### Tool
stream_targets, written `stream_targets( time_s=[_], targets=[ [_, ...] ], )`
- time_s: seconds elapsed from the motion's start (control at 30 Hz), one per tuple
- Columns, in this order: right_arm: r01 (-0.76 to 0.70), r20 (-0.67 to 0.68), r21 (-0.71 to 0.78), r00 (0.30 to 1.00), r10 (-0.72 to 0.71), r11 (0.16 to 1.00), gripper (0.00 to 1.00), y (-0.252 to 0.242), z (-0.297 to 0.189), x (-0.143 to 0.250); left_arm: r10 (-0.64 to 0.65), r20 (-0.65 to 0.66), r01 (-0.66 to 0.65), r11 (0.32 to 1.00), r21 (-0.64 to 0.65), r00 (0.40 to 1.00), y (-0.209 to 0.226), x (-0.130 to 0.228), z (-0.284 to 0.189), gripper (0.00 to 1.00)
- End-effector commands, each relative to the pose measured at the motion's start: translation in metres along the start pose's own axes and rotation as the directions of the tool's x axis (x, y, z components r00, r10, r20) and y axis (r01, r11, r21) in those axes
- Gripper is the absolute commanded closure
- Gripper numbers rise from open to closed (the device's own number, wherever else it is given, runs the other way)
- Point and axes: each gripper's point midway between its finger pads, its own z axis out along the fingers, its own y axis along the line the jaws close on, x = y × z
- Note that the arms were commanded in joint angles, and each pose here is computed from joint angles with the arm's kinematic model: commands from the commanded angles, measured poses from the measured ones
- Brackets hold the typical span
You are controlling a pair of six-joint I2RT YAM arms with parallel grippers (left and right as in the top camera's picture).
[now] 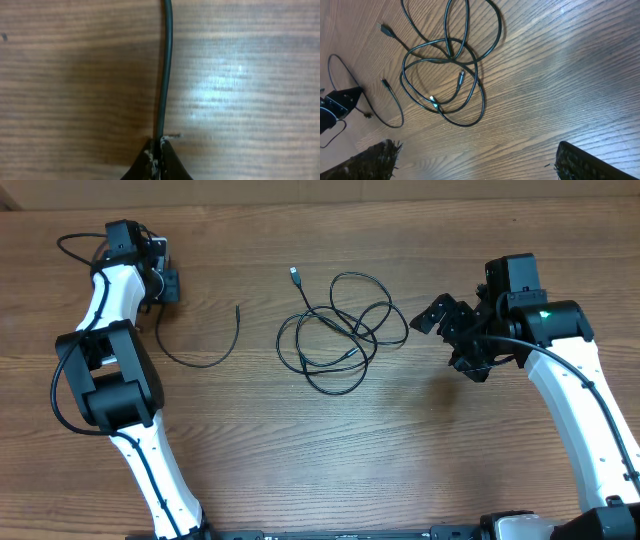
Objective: Untangle cables
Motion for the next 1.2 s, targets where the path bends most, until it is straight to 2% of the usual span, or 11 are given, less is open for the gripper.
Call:
stream_targets(
  time_s=[0.0,0.1,0.23,0.37,0.57,0.6,0.7,0.77,0.83,1.0,1.17],
  targets=[
    [0.014,0.021,-0.01,1.0,-0.014,1.0,0.0,0.004,-0.006,-0.003,-0.1,-0.033,0.1,0.995,-0.005,0.994,0.004,-0.002,0.004,0.96],
    [0.014,0.021,-0.01,1.0,-0.014,1.0,0.0,0.004,-0.006,-0.003,-0.245,0.03,0.245,0.969,0.017,0.969,0.005,-0.037,-0.028,0.96],
    [0.014,0.021,-0.01,1.0,-0.014,1.0,0.0,0.004,-0.006,-0.003,-0.393,0.139,0.363,0.91,0.2,0.909,-0.011,-0.097,-0.087,0.96],
    [0.014,0.021,-0.01,1.0,-0.014,1.0,0.0,0.004,-0.006,-0.003,-0.518,0.232,0.41,0.825,0.389,0.823,-0.025,-0.15,-0.148,0.96],
    [0.014,0.021,-0.01,1.0,-0.014,1.0,0.0,0.004,-0.006,-0.003,-0.641,0.335,0.451,0.743,0.494,0.69,-0.015,-0.194,-0.2,0.96],
    [0.014,0.021,-0.01,1.0,-0.014,1.0,0.0,0.004,-0.006,-0.003,-0.681,0.325,0.479,0.709,0.518,0.656,-0.011,-0.197,-0.204,0.96],
    [0.014,0.021,-0.01,1.0,-0.014,1.0,0.0,0.004,-0.006,-0.003,-0.82,0.213,0.58,0.536,0.614,0.531,-0.003,-0.203,-0.212,0.96],
    [0.014,0.021,-0.01,1.0,-0.014,1.0,0.0,0.004,-0.006,-0.003,-0.861,0.143,0.599,0.45,0.662,0.488,-0.003,-0.206,-0.218,0.96],
    [0.014,0.021,-0.01,1.0,-0.014,1.0,0.0,0.004,-0.006,-0.003,-0.853,0.131,0.556,0.437,0.706,0.504,-0.008,-0.212,-0.227,0.96],
    [0.014,0.021,-0.01,1.0,-0.014,1.0,0.0,0.004,-0.006,-0.003,-0.648,0.309,0.188,0.58,0.793,0.696,-0.053,-0.227,-0.274,0.96],
    [0.014,0.021,-0.01,1.0,-0.014,1.0,0.0,0.004,-0.006,-0.003,-0.589,0.339,0.035,0.532,0.846,0.734,-0.097,-0.23,-0.327,0.96]
  ],
)
